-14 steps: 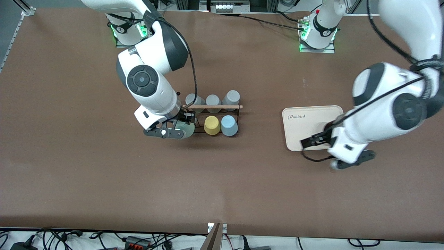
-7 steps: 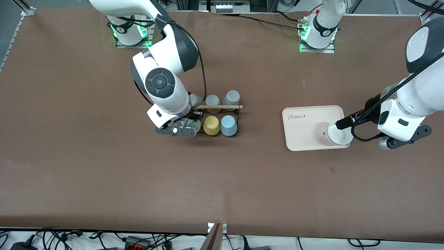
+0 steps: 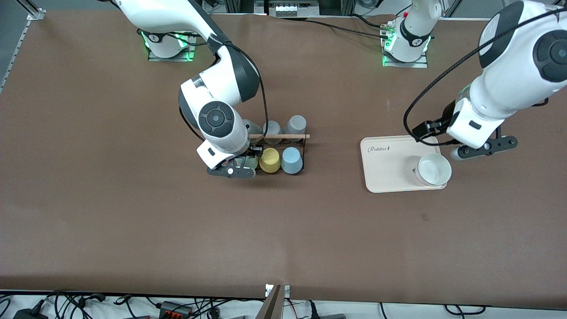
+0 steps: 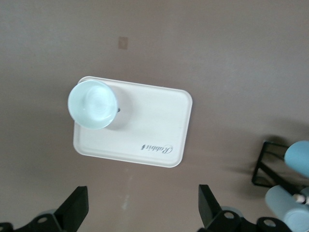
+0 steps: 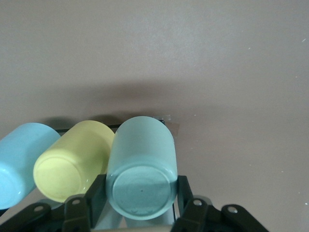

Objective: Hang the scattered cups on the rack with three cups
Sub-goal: 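Hang the teal cup on the rack beside the yellow cup with the right gripper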

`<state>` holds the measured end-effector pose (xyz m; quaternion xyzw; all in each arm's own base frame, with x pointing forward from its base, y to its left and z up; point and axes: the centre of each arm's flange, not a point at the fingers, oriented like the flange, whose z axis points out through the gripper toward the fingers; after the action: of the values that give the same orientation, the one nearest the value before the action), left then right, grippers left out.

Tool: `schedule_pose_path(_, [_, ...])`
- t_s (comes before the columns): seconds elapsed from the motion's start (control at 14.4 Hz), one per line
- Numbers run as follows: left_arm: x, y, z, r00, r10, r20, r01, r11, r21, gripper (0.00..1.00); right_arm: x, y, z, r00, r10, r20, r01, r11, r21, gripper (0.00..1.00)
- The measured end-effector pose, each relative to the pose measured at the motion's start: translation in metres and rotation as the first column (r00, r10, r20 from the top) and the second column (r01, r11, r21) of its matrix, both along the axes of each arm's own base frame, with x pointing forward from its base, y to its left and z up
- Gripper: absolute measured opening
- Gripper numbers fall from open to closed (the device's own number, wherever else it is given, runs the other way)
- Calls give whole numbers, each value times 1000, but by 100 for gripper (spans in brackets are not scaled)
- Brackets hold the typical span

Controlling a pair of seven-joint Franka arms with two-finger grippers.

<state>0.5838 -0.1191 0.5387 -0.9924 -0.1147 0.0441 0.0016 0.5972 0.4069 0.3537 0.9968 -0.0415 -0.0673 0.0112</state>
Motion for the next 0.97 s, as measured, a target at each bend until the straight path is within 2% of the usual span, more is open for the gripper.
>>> schedule_pose_path(0.21, [2,29,8,1000,23,19,-23,999,-34,100,0,2,-13,1000,2,-10,-3,1000,-7,63])
schedule_pose_path(0.42, [1,50,17,998,60,34,-59,998,-32,100,-1,5,-26,1000,6,-20,-6,1000,-14,63])
schedule_pose_path(0.91, [-13,47,20,998,60,19,-59,998,-8,100,-3,10,-32,1000,13,-16,-13,1000,-15,63])
schedule_pose_path(0.97, [-14,47,17,998,57,14,-57,998,-5,100,-3,9,-32,1000,12,-16,-12,1000,-15,68])
